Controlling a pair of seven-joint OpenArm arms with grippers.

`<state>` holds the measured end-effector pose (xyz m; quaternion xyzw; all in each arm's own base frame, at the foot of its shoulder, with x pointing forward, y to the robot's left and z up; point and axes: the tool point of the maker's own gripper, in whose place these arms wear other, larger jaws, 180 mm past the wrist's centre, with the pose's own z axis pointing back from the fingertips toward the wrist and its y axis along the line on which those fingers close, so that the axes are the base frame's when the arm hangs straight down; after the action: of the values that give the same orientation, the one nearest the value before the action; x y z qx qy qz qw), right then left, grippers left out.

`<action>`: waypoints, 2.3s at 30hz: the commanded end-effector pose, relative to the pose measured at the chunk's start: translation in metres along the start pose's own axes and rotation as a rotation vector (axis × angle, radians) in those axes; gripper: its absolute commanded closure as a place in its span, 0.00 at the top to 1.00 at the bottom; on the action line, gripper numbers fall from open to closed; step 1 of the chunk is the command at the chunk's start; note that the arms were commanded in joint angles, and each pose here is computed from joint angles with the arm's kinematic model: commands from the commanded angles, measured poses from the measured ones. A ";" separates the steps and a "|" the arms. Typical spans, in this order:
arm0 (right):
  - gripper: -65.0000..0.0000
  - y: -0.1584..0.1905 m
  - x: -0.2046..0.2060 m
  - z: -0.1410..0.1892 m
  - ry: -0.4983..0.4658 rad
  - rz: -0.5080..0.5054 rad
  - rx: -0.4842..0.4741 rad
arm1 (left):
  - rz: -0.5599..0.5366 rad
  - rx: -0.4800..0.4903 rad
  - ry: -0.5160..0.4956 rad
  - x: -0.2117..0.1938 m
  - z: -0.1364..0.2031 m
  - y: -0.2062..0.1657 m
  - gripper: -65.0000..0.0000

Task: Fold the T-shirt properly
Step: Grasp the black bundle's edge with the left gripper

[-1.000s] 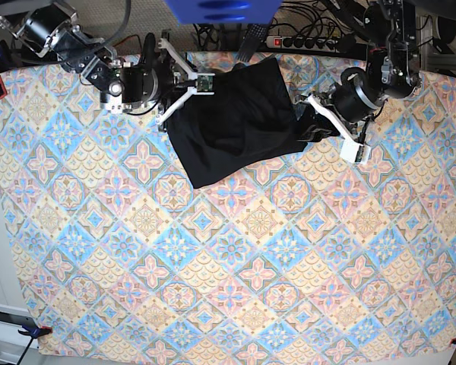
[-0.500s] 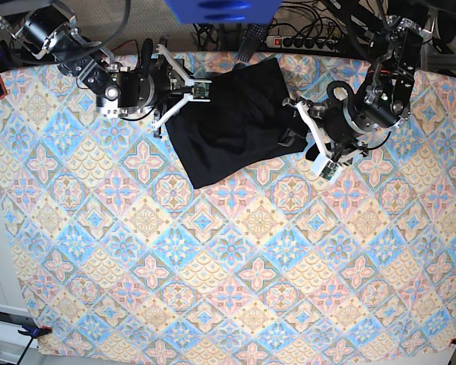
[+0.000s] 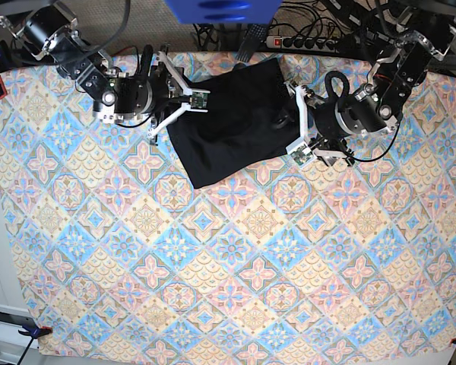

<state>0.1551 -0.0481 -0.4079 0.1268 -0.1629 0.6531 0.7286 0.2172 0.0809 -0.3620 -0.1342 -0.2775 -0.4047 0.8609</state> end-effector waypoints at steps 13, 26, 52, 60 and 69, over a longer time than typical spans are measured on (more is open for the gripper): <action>0.30 -0.010 0.005 0.006 -0.027 -0.003 -0.025 | -0.107 -0.026 -0.041 0.019 0.005 0.000 0.58; 0.30 -0.014 0.004 0.008 -0.027 -0.010 -0.037 | -0.220 -0.062 0.075 -0.013 0.017 -0.005 0.58; 0.30 -0.022 0.001 0.011 -0.026 -0.027 -0.059 | -0.288 -0.082 0.095 0.008 -0.021 0.004 0.58; 0.30 -0.022 0.001 0.011 -0.026 -0.027 -0.059 | -0.349 0.024 0.185 -0.011 -0.030 0.034 0.26; 0.30 -0.024 0.000 0.012 -0.026 -0.032 -0.067 | -0.364 0.158 0.303 -0.041 -0.032 0.079 0.12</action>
<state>0.1725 -0.0573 -0.4029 0.1124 -0.1783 0.6334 0.7446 0.2564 0.1403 -0.4232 0.0366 -0.1777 -0.5488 0.8160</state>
